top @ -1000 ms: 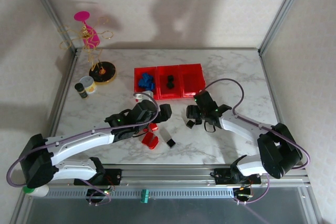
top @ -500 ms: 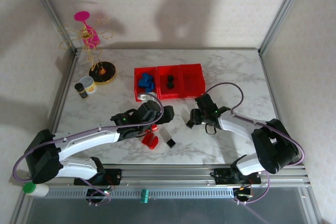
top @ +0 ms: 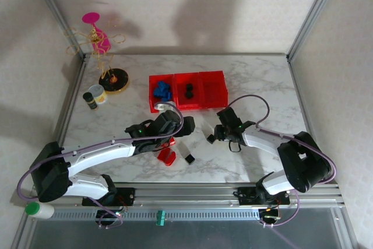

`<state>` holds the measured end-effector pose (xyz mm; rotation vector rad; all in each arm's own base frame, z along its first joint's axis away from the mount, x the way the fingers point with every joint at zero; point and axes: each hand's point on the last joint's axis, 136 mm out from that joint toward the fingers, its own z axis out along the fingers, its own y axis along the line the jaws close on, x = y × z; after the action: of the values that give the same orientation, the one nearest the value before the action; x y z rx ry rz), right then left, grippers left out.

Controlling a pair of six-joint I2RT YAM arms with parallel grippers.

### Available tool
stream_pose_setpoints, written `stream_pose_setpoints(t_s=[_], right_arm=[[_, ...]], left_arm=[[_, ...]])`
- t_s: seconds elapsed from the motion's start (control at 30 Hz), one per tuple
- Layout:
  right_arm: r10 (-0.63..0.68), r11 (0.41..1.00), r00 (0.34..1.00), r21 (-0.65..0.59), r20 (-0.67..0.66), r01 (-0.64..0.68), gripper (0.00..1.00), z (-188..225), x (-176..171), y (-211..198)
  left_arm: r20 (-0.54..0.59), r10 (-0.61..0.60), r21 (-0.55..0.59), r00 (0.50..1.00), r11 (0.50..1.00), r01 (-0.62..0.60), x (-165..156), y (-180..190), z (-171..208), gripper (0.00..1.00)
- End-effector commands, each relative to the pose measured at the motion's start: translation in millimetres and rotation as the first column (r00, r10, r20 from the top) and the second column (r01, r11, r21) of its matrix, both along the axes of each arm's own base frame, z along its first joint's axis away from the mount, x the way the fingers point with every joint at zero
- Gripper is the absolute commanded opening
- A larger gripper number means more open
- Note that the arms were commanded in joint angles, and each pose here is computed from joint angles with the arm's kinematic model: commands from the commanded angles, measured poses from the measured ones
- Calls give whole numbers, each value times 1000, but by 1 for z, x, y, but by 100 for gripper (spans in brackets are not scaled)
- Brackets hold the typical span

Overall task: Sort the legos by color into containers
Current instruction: Pick up the lego from the center of the table, then place the lego in the container.

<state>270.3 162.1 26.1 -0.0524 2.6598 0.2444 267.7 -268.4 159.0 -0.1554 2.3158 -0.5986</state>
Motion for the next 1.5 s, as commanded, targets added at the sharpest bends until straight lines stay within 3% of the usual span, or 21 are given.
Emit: stream_pose_setpoints(t_s=[0.0,0.23,0.5,0.73,0.97,1.2,1.47], right_arm=[[19,1000,998,-1,67,-19,30,28,15,4],[85,995,976,38,200,-94,30,83,50,30],[167,976,931,78,325,-203,29,123,107,89],[187,973,899,49,395,-224,30,133,159,128],[205,975,884,-14,419,-220,31,117,202,150],[224,972,873,-34,433,-233,45,122,216,161],[226,969,864,-14,449,-247,52,145,194,151]], left_arm=[[46,15,7,999,1000,-15,6,-2,15,99],[94,73,32,993,997,-76,12,16,32,100],[119,152,22,981,988,-156,22,51,46,99],[136,215,28,967,975,-221,36,81,53,100],[139,251,27,958,966,-257,45,96,52,100],[122,250,20,960,967,-255,46,96,46,100],[113,226,1,967,974,-228,44,90,44,100]])
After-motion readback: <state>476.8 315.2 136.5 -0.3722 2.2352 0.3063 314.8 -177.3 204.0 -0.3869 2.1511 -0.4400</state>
